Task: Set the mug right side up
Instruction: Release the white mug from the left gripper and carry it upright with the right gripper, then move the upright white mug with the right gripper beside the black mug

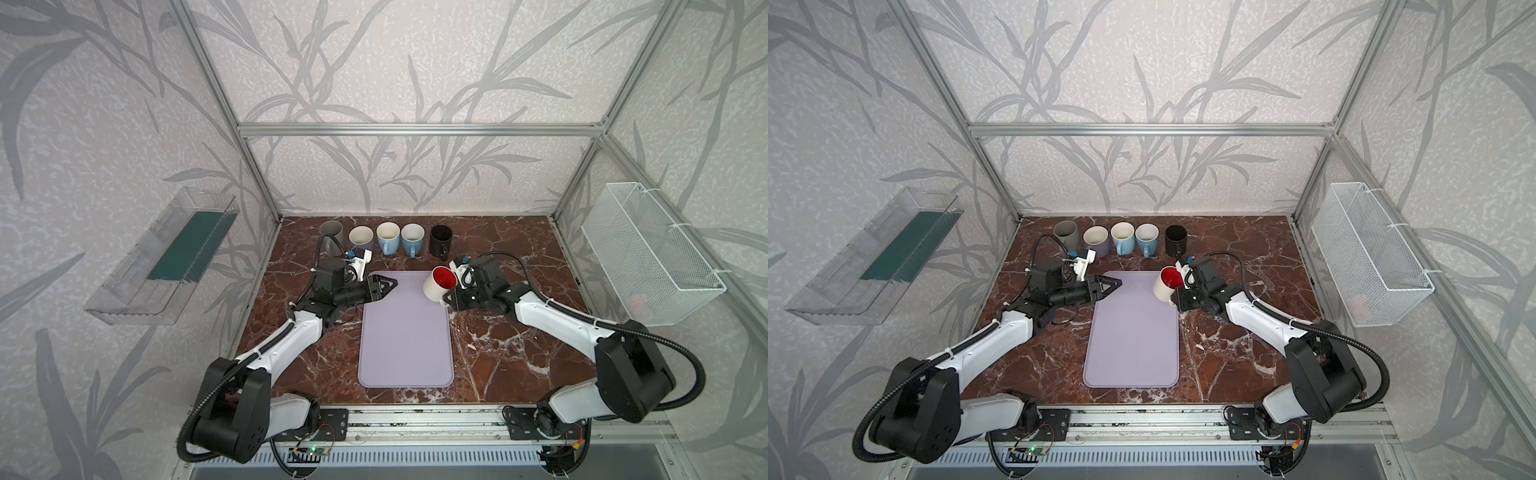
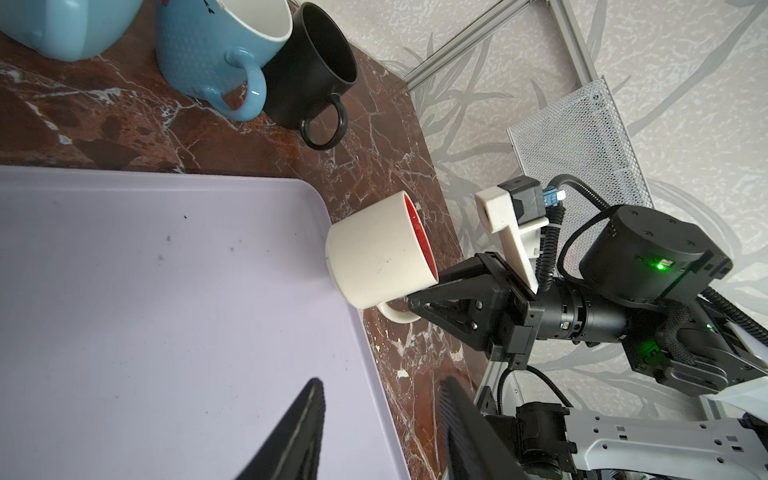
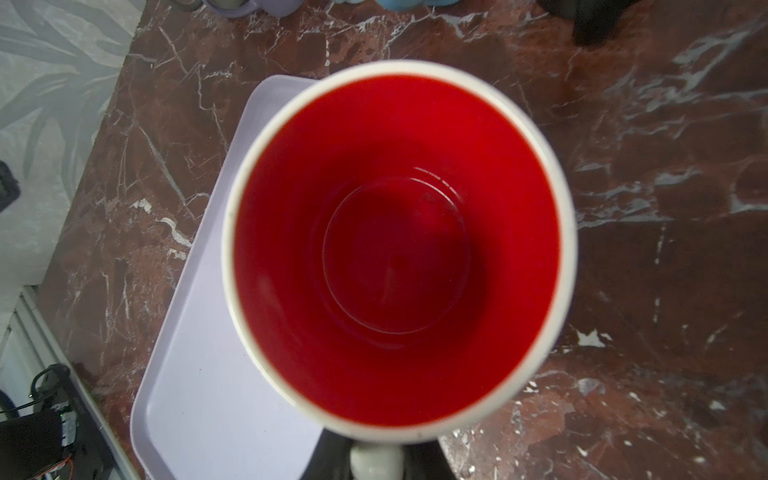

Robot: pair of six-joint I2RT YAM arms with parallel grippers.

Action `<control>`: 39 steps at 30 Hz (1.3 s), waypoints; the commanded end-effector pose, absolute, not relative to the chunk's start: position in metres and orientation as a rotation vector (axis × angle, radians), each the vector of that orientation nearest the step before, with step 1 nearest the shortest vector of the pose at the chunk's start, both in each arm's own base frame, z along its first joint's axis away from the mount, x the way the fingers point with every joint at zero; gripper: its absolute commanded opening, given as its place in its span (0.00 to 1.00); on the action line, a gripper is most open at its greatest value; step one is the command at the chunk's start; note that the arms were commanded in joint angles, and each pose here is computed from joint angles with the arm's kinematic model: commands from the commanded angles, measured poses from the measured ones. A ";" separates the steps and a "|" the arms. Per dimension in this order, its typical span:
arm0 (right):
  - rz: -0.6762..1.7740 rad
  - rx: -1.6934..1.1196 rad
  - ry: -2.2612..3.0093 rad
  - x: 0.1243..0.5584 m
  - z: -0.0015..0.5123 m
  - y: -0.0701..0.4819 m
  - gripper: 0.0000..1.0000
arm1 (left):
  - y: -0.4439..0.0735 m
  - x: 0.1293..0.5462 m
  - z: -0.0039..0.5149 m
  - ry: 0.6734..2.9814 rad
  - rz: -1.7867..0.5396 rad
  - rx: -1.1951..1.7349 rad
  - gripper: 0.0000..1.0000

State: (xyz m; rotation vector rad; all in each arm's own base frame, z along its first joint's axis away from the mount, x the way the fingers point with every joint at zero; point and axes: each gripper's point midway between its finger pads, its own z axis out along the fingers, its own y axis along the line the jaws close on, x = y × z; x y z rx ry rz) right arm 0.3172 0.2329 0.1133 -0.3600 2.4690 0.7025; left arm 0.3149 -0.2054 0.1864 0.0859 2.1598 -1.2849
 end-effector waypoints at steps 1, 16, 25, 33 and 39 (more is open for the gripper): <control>0.654 -0.368 2.344 0.337 0.151 0.226 0.00 | -0.205 0.314 0.205 2.101 -1.282 0.120 0.48; 0.560 -0.286 2.355 0.366 0.146 0.175 0.00 | -0.199 0.315 0.206 2.116 -1.220 0.101 0.49; 0.513 -0.255 2.370 0.384 0.140 0.156 0.00 | -0.187 0.311 0.216 2.143 -1.038 0.122 0.49; 0.479 -0.246 2.378 0.396 0.138 0.148 0.00 | -0.177 0.309 0.217 2.196 -0.843 0.127 0.49; 0.464 -0.235 2.380 0.407 0.136 0.144 0.00 | -0.176 0.307 0.214 2.237 -0.692 0.157 0.49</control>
